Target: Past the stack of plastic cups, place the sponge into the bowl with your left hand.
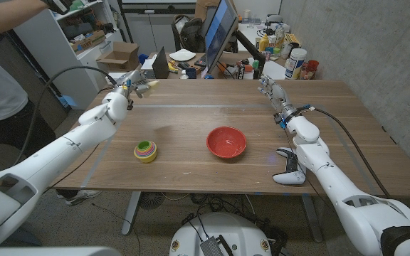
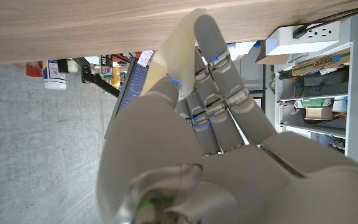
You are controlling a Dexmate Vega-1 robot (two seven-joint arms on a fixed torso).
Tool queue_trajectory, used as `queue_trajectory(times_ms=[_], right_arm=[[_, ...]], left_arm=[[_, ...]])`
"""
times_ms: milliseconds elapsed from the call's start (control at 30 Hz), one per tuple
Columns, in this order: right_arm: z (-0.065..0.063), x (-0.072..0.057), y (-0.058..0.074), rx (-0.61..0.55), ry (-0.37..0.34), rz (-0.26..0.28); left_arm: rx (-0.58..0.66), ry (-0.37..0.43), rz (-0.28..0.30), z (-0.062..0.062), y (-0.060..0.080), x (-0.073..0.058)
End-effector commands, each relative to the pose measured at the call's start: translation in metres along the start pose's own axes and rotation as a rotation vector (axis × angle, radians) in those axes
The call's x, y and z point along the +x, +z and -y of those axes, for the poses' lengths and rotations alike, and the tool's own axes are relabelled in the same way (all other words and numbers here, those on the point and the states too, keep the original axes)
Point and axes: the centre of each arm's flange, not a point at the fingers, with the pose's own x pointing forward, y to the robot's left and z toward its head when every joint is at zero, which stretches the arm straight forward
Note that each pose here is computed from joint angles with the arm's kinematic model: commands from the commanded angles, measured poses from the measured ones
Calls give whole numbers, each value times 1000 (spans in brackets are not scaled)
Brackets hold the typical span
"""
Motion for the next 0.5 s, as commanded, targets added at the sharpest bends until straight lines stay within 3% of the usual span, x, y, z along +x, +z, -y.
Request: queue_trajectory(times_ms=[33,500], right_arm=[[2,-5,5,-5,-4,11],[1,-8,12,-6,-4,30]], left_arm=[[31,-37,55,-4,23,-1],[54,-45,132,-10,42,-13]])
